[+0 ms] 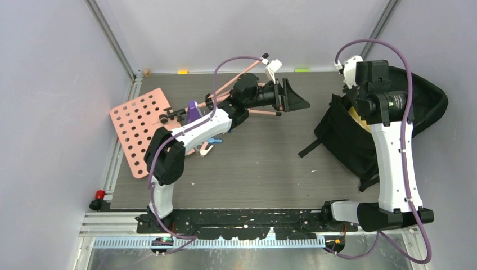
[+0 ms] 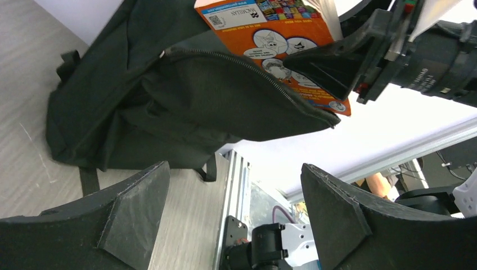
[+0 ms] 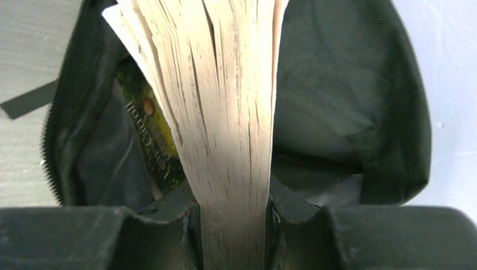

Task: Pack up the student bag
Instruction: Place the book in the student bag, then adjust the student bag at the center of the board.

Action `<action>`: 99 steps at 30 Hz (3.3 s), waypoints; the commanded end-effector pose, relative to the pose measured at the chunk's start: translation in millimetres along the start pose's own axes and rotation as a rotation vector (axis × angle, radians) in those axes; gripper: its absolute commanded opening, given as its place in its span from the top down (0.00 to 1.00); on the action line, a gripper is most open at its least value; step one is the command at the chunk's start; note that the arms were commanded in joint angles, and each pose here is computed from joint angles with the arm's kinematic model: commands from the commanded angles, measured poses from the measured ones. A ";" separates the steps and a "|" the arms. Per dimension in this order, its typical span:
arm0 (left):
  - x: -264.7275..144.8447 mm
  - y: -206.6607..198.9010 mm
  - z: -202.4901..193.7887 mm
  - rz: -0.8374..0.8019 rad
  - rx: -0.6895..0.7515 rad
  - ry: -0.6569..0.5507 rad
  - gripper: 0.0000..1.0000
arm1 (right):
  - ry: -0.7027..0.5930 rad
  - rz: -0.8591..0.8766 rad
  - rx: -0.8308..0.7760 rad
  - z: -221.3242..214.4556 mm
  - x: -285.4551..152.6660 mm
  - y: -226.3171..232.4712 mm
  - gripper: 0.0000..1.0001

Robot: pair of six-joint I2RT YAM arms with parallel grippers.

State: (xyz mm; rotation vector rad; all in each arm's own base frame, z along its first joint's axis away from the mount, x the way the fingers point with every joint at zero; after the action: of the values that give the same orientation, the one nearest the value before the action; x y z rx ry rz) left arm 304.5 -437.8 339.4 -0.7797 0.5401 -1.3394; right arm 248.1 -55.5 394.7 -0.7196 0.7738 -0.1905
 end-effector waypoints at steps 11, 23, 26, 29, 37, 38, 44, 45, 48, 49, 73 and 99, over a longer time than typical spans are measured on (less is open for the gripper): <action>16.7 -34.7 -2.0 -0.161 0.036 0.037 0.11 | 0.027 0.001 0.005 3.8 35.4 -17.1 0.76; -3.1 -41.7 -10.6 -0.144 0.076 0.044 0.11 | -0.039 -0.296 0.312 11.3 7.0 -63.5 0.12; -7.1 -43.0 -12.3 -0.139 0.083 0.048 0.11 | -0.084 -0.389 0.419 8.4 -3.1 -71.8 0.09; -12.0 -41.7 -14.0 -0.128 0.082 0.048 0.11 | -0.095 -0.500 0.486 5.3 -6.4 -82.6 0.01; -34.6 -33.9 -13.4 -0.080 0.088 0.027 0.11 | -0.085 -0.756 0.729 1.5 -5.3 -110.9 0.00; -37.9 -32.3 -12.8 -0.073 0.087 0.023 0.11 | -0.077 -0.766 0.730 0.3 -3.1 -111.2 0.00; -58.2 -24.7 -10.6 -0.029 0.082 0.011 0.11 | 0.025 -0.778 0.698 -20.1 24.6 -122.1 0.00; -60.4 -23.8 -11.4 -0.021 0.087 0.015 0.11 | 0.051 -0.769 0.701 -26.4 30.5 -124.0 0.00; -66.8 -19.8 -14.7 0.020 0.115 0.033 0.10 | 0.105 -0.760 0.735 -44.0 39.2 -129.0 0.00; -69.0 -18.6 -15.0 0.035 0.122 0.035 0.10 | 0.119 -0.745 0.748 -47.7 43.4 -126.5 0.00; -127.7 -26.9 -37.5 0.026 0.350 0.035 0.06 | -0.178 0.045 0.892 14.5 63.0 -43.2 1.00; -21.3 29.8 -25.5 0.122 1.355 -0.035 0.00 | -0.274 0.363 0.780 50.4 44.6 5.6 1.00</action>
State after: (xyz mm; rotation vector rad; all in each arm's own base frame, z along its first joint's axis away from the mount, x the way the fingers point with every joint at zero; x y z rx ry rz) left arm 281.5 -416.5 257.1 0.1949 -0.0888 -1.3899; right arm 299.7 -59.9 375.8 0.1082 0.5731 -0.1718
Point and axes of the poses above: each gripper's point midway between its finger pads, its own x axis out along the fingers, its own y axis along the line the jaws close on, z = x × y, the point moved 5 cm from there along -x, back along the fingers, and after that the axes turned 4 degrees about -x, right-handed, at the moved point
